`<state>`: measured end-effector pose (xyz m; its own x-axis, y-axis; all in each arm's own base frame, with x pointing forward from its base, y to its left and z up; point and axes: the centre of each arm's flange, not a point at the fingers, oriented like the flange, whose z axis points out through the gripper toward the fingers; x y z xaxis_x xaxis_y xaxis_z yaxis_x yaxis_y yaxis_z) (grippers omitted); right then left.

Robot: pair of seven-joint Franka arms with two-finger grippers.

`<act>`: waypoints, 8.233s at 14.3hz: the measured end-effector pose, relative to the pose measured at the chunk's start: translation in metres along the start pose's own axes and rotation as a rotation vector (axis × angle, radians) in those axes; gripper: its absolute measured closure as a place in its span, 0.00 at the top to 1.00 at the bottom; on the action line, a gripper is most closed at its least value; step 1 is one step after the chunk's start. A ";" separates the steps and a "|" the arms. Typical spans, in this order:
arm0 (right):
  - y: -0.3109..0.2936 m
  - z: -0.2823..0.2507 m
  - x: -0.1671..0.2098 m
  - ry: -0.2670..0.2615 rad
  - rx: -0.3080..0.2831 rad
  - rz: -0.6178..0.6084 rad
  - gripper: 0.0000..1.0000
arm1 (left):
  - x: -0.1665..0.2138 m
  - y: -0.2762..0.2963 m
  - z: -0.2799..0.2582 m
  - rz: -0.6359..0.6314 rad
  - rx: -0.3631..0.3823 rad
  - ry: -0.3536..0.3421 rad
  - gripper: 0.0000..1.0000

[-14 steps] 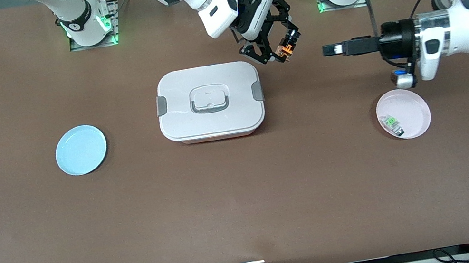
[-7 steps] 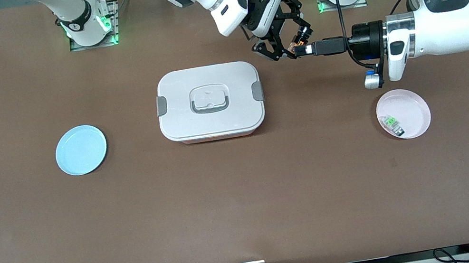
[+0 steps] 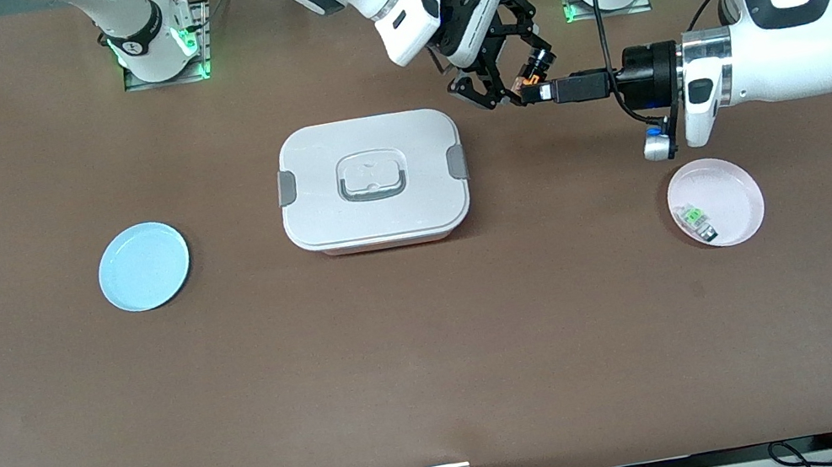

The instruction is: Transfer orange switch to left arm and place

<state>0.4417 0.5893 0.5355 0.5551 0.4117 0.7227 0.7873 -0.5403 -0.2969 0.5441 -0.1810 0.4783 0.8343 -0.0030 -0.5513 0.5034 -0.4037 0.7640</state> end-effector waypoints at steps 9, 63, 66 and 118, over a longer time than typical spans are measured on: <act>0.000 0.000 0.000 -0.002 0.000 0.008 0.77 | 0.001 -0.006 -0.003 -0.012 -0.005 -0.009 0.46; 0.441 -0.358 -0.136 -0.772 -0.541 0.754 1.00 | 0.152 -0.298 -0.147 0.403 1.276 0.451 0.45; 0.429 -0.380 -0.132 -0.769 -0.575 0.830 1.00 | 0.158 -0.302 -0.147 0.418 1.271 0.460 0.45; 0.360 -0.441 -0.131 -0.629 -0.673 0.822 1.00 | -0.073 0.061 -0.184 0.400 1.164 0.492 1.00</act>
<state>0.5344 0.0171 0.6092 0.9988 -0.0476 -0.0074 -0.0477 -0.9988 -0.0061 0.5547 -0.0372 0.6267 0.9972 -0.0747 0.0101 -0.0745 -0.9969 -0.0234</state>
